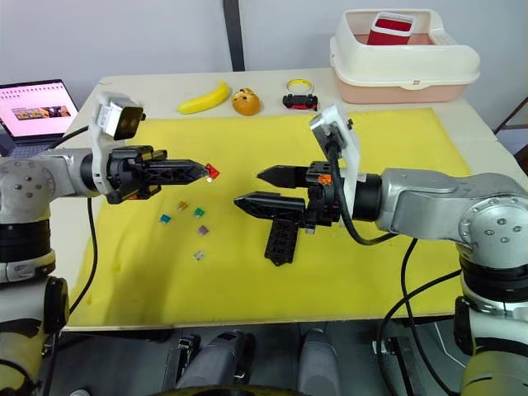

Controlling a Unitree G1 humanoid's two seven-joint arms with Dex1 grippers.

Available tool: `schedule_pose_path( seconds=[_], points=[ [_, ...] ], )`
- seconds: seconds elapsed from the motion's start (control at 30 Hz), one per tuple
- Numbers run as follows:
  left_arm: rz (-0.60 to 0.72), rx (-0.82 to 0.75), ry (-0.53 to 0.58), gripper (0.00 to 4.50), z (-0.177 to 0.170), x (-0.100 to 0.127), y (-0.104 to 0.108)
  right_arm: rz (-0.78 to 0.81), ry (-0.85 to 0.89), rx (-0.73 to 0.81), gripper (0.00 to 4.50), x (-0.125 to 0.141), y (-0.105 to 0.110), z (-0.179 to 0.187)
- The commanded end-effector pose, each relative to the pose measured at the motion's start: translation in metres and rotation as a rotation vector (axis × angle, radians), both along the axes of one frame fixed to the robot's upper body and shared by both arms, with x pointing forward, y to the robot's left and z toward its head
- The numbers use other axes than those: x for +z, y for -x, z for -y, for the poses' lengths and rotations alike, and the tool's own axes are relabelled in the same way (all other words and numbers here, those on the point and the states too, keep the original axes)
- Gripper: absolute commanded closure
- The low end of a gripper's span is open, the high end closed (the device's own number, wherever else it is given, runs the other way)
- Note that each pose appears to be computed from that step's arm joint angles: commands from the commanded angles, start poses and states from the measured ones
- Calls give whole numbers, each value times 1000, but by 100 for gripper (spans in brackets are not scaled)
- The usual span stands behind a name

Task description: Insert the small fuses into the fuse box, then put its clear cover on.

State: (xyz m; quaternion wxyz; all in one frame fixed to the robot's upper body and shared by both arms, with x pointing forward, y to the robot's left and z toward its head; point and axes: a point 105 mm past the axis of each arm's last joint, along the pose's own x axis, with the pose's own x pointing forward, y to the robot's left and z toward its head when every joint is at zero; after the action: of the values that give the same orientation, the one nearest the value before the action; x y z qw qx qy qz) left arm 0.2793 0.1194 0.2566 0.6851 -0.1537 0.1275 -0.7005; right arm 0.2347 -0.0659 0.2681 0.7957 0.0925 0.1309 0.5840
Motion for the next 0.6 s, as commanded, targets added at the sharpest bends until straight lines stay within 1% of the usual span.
schedule_pose_path(
  seconds=[0.03,0.23,0.6],
  points=[
    [61,-57,20,450,8,9,5,-7,-59,0,230,16,3,-6],
    [73,-109,30,450,18,7,9,-37,-78,-7,230,14,-1,-12],
    [91,-140,55,450,27,13,11,-65,-63,-17,230,8,-4,-18]
  ],
)
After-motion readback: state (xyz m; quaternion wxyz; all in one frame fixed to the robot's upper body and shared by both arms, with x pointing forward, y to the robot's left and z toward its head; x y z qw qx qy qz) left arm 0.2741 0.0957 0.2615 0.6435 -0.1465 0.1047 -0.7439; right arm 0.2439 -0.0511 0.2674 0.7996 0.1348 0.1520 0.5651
